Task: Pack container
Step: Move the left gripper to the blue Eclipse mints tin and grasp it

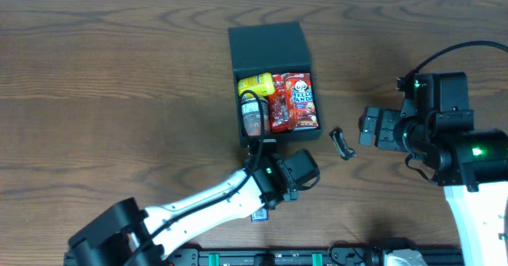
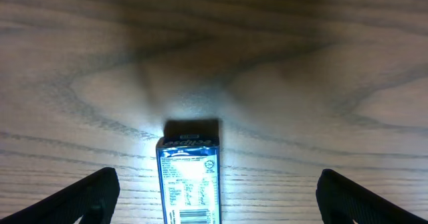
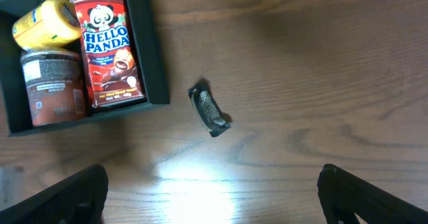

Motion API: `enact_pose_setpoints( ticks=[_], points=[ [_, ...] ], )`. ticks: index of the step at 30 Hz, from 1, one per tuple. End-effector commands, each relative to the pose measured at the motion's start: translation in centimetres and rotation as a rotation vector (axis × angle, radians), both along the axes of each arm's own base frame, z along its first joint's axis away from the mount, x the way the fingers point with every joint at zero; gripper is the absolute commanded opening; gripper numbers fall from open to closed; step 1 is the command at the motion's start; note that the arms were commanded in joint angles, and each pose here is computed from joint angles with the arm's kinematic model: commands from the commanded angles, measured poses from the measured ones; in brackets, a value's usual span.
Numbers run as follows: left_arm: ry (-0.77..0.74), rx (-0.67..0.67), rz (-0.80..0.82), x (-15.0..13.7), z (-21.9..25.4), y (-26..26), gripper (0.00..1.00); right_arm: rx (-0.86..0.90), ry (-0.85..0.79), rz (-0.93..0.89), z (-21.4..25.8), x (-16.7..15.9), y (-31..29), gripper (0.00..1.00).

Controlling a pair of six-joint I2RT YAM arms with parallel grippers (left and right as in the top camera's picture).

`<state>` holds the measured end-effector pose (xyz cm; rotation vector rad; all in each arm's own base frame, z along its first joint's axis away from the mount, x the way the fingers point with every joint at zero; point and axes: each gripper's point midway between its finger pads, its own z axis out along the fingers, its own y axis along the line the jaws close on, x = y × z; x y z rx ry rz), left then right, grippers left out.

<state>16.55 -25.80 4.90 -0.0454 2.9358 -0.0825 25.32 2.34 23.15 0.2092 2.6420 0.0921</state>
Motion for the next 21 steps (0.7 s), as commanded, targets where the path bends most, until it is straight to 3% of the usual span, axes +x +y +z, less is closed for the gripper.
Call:
enact_pose_setpoints(
  ticks=[1, 8, 21],
  points=[
    [0.029, 0.051, 0.004, -0.3, -1.6, 0.5, 0.95, -0.003, 0.008, -0.025, -0.2, -0.1, -0.3, 0.99],
    [0.096, 0.133, -0.019, -1.7, -4.2, 2.2, 0.95, 0.0, 0.017, -0.032, -0.3, -0.3, -0.3, 0.99],
    [0.101, 0.083, 0.004, -1.7, -5.9, 2.3, 0.95, -0.001, 0.017, -0.031, -0.3, -0.3, -0.4, 0.99]
  ],
)
